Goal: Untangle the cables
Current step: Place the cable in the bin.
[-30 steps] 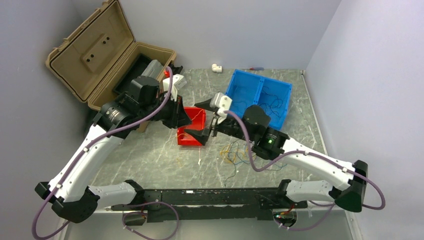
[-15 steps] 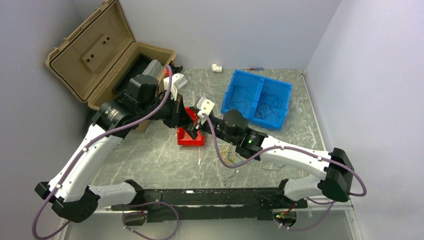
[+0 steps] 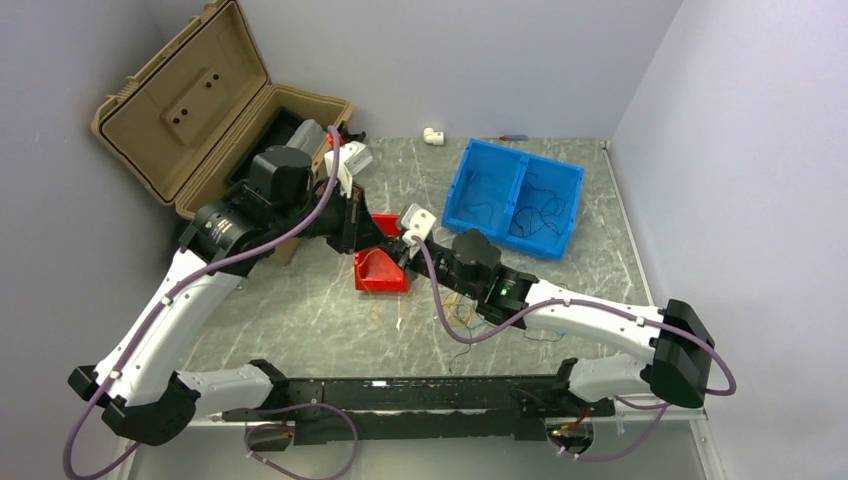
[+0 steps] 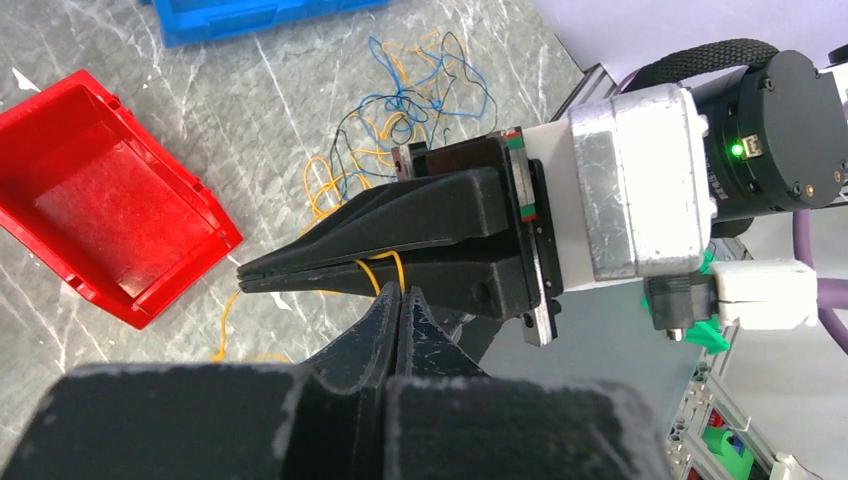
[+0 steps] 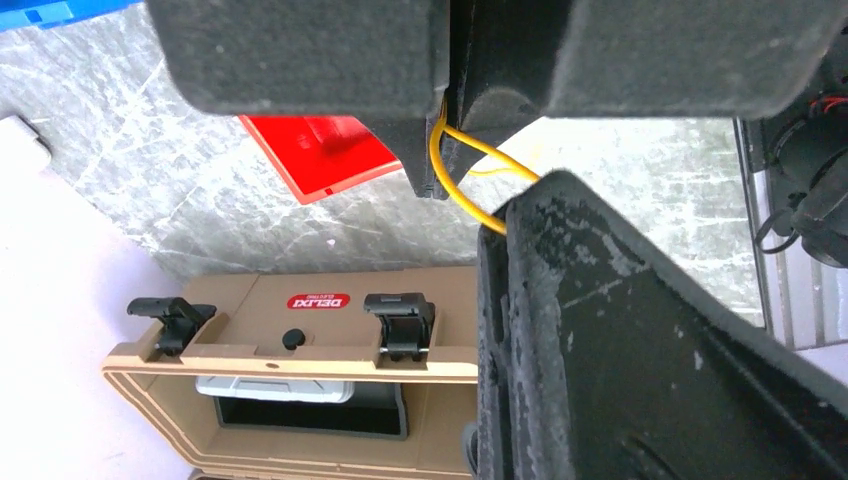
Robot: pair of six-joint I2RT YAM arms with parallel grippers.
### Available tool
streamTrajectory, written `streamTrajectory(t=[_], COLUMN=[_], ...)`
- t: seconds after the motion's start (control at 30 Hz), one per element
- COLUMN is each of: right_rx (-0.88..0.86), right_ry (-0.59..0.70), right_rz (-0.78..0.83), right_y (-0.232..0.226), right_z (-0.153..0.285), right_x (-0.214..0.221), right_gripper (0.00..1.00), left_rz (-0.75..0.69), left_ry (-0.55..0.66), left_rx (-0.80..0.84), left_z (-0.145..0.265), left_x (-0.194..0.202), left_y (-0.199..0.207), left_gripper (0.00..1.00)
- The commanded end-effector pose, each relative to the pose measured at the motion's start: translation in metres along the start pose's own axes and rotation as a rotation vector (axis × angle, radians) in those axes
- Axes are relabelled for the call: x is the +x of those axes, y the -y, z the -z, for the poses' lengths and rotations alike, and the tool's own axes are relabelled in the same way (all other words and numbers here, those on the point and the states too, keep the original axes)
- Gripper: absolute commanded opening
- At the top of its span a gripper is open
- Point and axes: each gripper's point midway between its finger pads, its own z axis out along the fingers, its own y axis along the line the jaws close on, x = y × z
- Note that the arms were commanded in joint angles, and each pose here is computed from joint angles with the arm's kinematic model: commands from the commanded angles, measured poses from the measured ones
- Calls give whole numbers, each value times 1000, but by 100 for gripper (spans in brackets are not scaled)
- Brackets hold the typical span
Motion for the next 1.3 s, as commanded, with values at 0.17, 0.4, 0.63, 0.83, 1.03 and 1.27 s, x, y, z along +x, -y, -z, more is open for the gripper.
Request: streamTrajectory(t=[0.17,0.4,0.63,0.83,1.03,1.27], right_rx=[-18,-33,-27,-33,-29,-32], right_ry=[94,66,45,28,6,31], right_rz=[-66,-114,-143,-196,-240,-280], right_y=[-2,-8,-7,-5,-2,0], right_z=[19,25,25,21,18,20], right_x=[-26,-12,3,19,36,32], right_gripper=[0,3,9,12,11,0], left_rz=[-10,10,12,11,13,20], left_ry=[83,107,120,125,134,139], left_rx=[5,1,44,45,40,16], left_z=[14,12,13,15,17,15], left_x=[-14,-16,-18,-19,-20,-19], left_y=[6,0,7,8,8,0], left_gripper=[0,0,0,0,0,0])
